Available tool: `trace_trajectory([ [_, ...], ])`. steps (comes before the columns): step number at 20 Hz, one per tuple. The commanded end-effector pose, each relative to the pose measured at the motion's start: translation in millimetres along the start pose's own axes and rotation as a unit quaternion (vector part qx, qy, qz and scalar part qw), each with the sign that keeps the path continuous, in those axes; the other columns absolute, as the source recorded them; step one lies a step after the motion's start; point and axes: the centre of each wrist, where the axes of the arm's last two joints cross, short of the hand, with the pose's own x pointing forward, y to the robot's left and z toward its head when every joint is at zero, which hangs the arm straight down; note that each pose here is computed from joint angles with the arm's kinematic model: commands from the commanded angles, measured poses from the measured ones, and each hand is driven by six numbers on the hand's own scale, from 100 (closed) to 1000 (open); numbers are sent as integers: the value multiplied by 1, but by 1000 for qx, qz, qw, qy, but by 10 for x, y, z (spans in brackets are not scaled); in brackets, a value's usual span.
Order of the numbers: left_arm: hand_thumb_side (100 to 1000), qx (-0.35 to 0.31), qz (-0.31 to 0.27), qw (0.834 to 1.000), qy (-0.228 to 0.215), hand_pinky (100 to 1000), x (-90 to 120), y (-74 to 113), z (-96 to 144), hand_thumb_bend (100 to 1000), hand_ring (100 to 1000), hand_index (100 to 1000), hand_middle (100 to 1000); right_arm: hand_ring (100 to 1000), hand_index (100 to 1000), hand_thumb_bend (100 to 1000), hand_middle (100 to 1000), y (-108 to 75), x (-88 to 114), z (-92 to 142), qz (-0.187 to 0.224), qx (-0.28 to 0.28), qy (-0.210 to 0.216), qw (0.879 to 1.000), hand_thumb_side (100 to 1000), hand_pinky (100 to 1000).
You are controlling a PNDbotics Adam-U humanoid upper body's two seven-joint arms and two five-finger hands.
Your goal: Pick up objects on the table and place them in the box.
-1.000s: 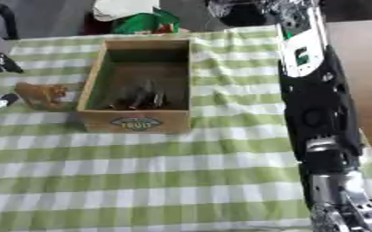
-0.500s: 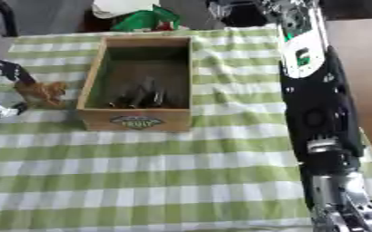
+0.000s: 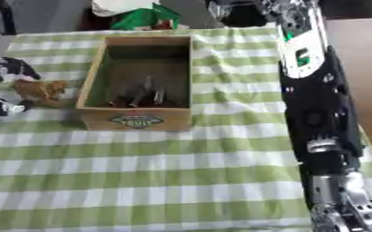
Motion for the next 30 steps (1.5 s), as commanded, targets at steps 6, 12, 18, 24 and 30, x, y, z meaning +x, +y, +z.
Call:
trace_trajectory([
  [6, 100, 16, -54, 998, -4, 808, -16, -29, -60, 229, 793, 780, 692, 727, 856, 100, 719, -112, 39, -32, 9, -8, -10, 1000, 202, 838],
  [12, 100, 2, -65, 998, -4, 758, -50, -160, -69, 188, 708, 726, 611, 727, 854, 100, 718, -85, 62, -50, 7, -8, -10, 1000, 203, 838],
  [18, 104, 23, -72, 997, 14, 589, -77, -163, -56, 100, 440, 613, 435, 727, 854, 100, 717, -64, 79, -61, 7, -8, -9, 1000, 204, 838],
  [24, 171, 58, -66, 996, 34, 462, -121, -169, -28, 100, 249, 416, 223, 727, 853, 100, 716, -62, 72, -56, 6, -9, -5, 1000, 206, 838],
  [30, 206, 131, -35, 989, 63, 380, -148, -68, 9, 100, 142, 308, 107, 727, 852, 100, 716, -60, 64, -49, 5, -10, -3, 1000, 206, 838],
])
